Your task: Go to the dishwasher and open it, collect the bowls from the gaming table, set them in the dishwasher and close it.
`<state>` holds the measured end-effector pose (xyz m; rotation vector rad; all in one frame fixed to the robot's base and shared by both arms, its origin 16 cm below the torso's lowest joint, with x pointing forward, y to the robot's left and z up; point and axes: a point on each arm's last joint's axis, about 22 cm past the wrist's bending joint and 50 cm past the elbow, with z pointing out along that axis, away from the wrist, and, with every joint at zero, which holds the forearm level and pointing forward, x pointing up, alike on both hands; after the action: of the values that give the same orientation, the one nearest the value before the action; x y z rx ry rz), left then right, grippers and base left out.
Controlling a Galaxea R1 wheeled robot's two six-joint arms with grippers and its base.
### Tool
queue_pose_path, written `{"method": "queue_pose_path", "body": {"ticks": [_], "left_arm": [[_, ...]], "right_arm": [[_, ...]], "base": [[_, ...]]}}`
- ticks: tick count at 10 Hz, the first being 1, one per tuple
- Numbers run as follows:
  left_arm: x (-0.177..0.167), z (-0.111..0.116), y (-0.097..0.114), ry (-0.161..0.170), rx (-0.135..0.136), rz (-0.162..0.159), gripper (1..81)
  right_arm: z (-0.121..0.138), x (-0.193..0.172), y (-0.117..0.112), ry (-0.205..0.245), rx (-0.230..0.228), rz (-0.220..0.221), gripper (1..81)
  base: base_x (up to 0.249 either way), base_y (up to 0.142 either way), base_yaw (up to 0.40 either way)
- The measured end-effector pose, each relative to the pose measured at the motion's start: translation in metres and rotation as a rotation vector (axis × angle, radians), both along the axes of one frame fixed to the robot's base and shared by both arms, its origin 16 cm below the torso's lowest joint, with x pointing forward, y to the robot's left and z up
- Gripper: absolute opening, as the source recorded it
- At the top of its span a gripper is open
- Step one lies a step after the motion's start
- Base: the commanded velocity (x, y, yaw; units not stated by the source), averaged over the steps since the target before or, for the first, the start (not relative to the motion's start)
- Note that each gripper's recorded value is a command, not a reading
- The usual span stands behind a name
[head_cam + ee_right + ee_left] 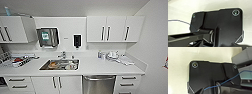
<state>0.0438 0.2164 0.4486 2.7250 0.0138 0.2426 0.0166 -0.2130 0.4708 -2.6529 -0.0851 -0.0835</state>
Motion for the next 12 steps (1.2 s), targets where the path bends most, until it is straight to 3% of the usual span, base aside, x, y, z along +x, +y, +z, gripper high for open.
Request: {"method": "queue_pose_path", "body": {"ticks": [1,3,8,12], "left_arm": [[0.007,0.001,0.000,-0.011,0.000,0.001,81.1],[-0.006,-0.001,0.000,0.009,0.000,-0.001,81.1],[-0.006,-0.001,0.000,0.009,0.000,-0.001,81.1],[-0.006,-0.001,-0.002,0.009,-0.002,-0.001,81.1]], "right_arm": [[0.000,0.004,0.000,-0.008,0.001,-0.003,81.1],[-0.001,-0.012,0.000,0.018,0.000,0.002,81.1],[-0.001,-0.007,0.001,0.011,0.000,0.002,81.1],[-0.001,-0.007,-0.003,0.011,-0.005,0.001,81.1]], "base": [[0.128,0.000,0.000],[0.128,0.000,0.000],[0.125,0.000,0.000],[0.121,0.069,0.000]]}}
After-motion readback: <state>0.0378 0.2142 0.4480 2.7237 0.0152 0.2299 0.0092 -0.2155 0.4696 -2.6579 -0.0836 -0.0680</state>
